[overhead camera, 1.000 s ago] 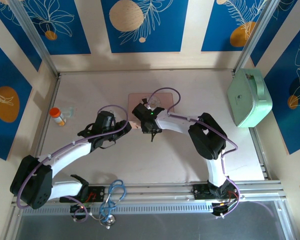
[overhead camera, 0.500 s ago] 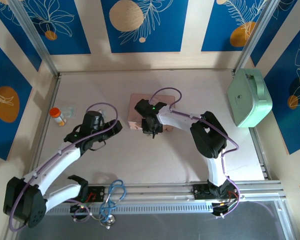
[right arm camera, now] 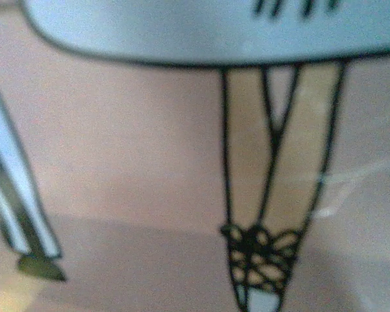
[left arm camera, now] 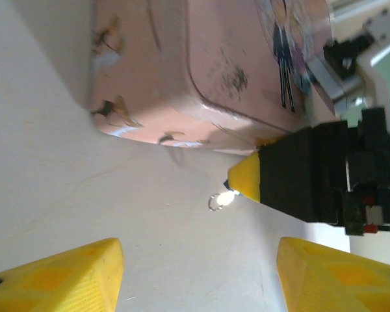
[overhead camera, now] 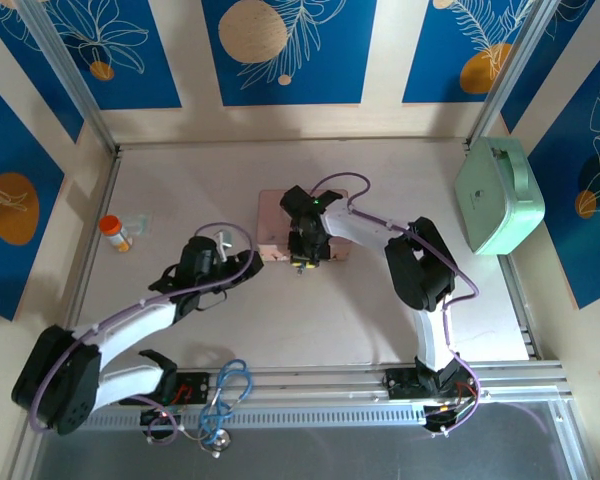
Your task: Unlock the padlock with the key
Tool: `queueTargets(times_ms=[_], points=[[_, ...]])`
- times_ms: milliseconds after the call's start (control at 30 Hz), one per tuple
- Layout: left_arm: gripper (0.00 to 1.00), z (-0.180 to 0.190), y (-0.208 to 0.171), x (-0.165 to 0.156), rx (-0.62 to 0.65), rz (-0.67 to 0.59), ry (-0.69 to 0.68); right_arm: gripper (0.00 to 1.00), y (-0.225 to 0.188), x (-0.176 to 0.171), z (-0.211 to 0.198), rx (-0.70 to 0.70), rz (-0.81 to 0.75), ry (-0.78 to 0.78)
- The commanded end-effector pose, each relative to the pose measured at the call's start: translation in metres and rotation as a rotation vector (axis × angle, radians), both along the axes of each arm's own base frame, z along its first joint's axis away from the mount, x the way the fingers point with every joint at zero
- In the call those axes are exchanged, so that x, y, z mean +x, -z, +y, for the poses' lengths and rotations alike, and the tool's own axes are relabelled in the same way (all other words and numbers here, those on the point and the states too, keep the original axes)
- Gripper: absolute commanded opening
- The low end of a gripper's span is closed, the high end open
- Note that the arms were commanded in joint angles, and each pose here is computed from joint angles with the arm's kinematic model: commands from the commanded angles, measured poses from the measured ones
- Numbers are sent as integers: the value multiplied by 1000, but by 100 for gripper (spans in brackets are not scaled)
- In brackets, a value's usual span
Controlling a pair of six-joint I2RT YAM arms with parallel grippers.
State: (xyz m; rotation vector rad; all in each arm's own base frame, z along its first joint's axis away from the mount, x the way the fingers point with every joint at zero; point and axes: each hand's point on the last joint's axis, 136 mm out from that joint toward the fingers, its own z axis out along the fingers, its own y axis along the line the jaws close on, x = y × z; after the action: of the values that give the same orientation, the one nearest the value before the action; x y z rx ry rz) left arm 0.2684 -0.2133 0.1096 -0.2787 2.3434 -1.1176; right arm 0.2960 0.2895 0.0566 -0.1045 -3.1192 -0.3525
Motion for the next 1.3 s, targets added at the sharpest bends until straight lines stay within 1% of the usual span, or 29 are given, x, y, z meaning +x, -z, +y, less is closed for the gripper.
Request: queueTargets(times_ms=[0,67,267,500,633,733,1000,1067,1267], points=[[64,-28,-24,6,-169,-93,40,10,-12,-12,15,142,90,-11],[60,-37,-20,2,-230,-97,47,10,-11,-13,18,189,113,5],[51,-59,-6,-10,-250,-112,82,10,-7,-17,22,216,142,15],[36,-71,13,3,-302,-115,57,10,0,-21,20,208,159,24],[34,-74,21,10,-327,-128,40,10,0,-22,19,206,160,13],[30,-77,27,15,-323,-119,41,10,2,-23,19,205,164,10],[22,-84,30,23,-341,-114,38,10,5,-24,19,213,170,15],[17,-89,32,25,-335,-98,46,10,5,-24,19,215,164,18],[11,-86,32,27,-334,-95,29,10,4,-25,19,222,160,20]])
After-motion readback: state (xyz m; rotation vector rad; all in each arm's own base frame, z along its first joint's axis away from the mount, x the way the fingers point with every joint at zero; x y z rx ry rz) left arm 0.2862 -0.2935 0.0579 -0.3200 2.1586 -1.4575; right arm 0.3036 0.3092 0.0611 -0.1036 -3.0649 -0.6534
